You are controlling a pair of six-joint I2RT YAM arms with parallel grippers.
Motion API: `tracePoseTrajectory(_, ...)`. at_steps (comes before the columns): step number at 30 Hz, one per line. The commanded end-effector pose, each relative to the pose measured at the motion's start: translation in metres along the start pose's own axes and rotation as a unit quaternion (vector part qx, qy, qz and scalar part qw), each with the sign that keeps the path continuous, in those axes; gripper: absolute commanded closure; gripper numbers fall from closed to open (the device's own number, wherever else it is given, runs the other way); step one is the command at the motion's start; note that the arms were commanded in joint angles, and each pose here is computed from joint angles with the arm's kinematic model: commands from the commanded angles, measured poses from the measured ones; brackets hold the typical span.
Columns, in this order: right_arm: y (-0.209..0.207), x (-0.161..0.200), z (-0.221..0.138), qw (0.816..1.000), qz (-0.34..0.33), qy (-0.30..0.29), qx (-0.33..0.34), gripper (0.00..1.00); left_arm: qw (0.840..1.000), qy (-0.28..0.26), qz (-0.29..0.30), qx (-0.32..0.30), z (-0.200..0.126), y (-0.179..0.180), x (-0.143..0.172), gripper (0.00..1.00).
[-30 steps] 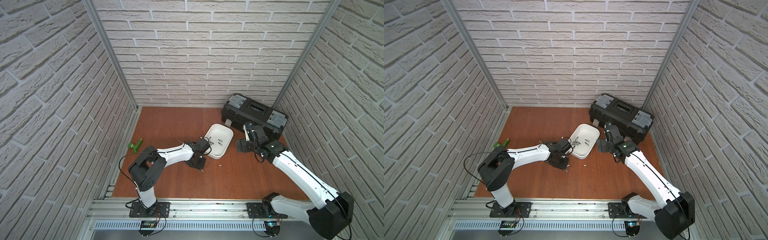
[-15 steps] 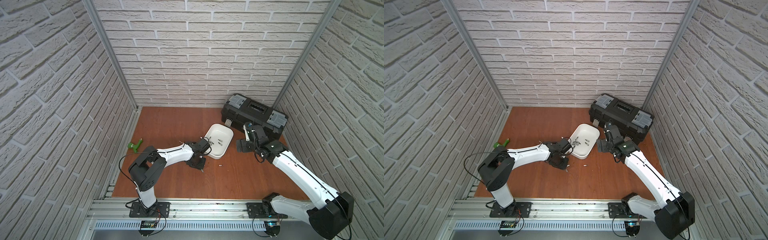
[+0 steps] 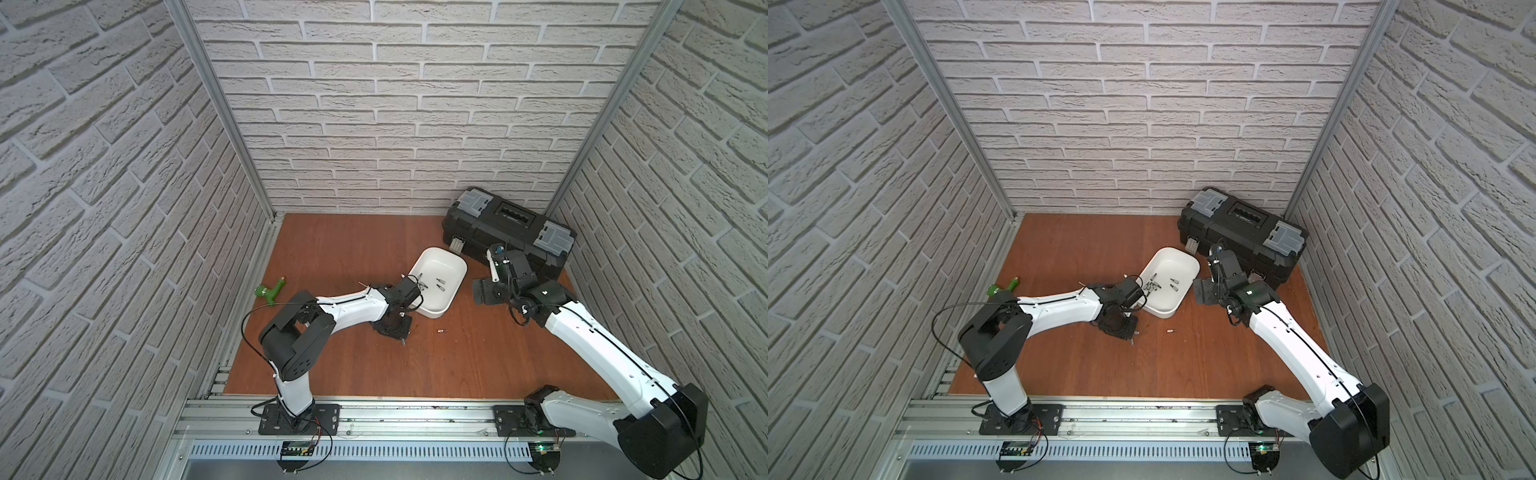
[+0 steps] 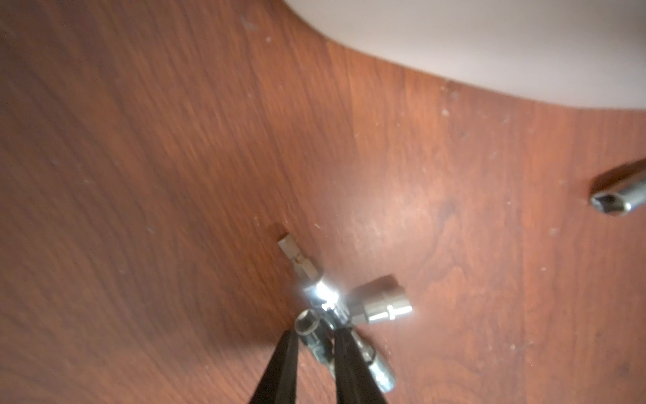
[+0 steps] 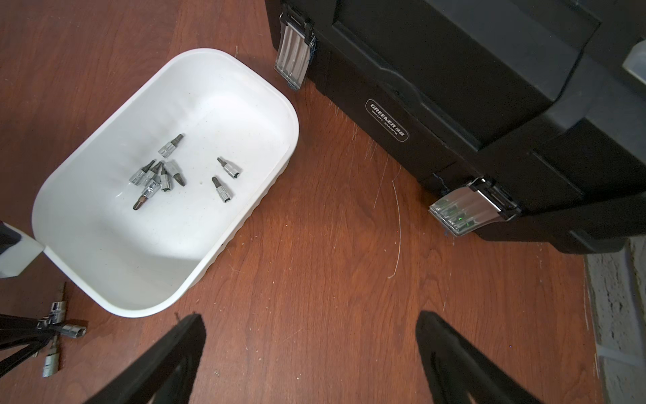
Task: Put the bit on the desktop into the storage box
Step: Pick up the screwdriver bit from the center of the board.
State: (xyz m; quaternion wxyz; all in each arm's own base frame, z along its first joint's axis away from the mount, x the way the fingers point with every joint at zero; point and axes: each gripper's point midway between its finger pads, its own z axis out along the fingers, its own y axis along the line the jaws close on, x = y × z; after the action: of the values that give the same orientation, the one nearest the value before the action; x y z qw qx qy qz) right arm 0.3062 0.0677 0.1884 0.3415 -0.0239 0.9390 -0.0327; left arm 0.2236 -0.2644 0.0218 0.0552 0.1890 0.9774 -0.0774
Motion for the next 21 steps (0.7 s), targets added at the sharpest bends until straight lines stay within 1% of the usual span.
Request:
tracePoseTrajectory(1,-0.0046,-0.0082,-0.0009,1.000,0.006,-0.016,0.008,0.01,1.000,0.016,-0.001,-0.015,0.0036,0.0065,0.0089,0.81)
tracePoseTrajectory(6,-0.0044,-0.0076,-0.0008,1.000,0.007,-0.016,0.007,0.01,1.000,0.018,-0.003,-0.024,0.0028,0.0119,0.0129,0.81)
tracePoseTrajectory(10,-0.0044,-0.0070,-0.0004,1.000,0.008,-0.014,0.007,0.01,1.000,0.018,-0.005,-0.024,0.0036,0.0131,0.0129,0.76)
tracePoseTrajectory(14,-0.0042,-0.0065,-0.0003,1.000,0.008,-0.013,0.007,0.01,0.999,0.023,-0.003,-0.025,0.0077,0.0124,0.0127,0.75)
tracePoseTrajectory(16,-0.0045,-0.0062,-0.0003,1.000,0.009,-0.013,0.007,0.01,0.999,0.025,-0.003,-0.024,0.0089,0.0121,0.0129,0.76)
tracePoseTrajectory(21,-0.0044,-0.0054,-0.0001,1.000,0.009,-0.012,0.007,0.01,0.999,0.026,-0.003,-0.024,0.0105,0.0125,0.0142,0.84)
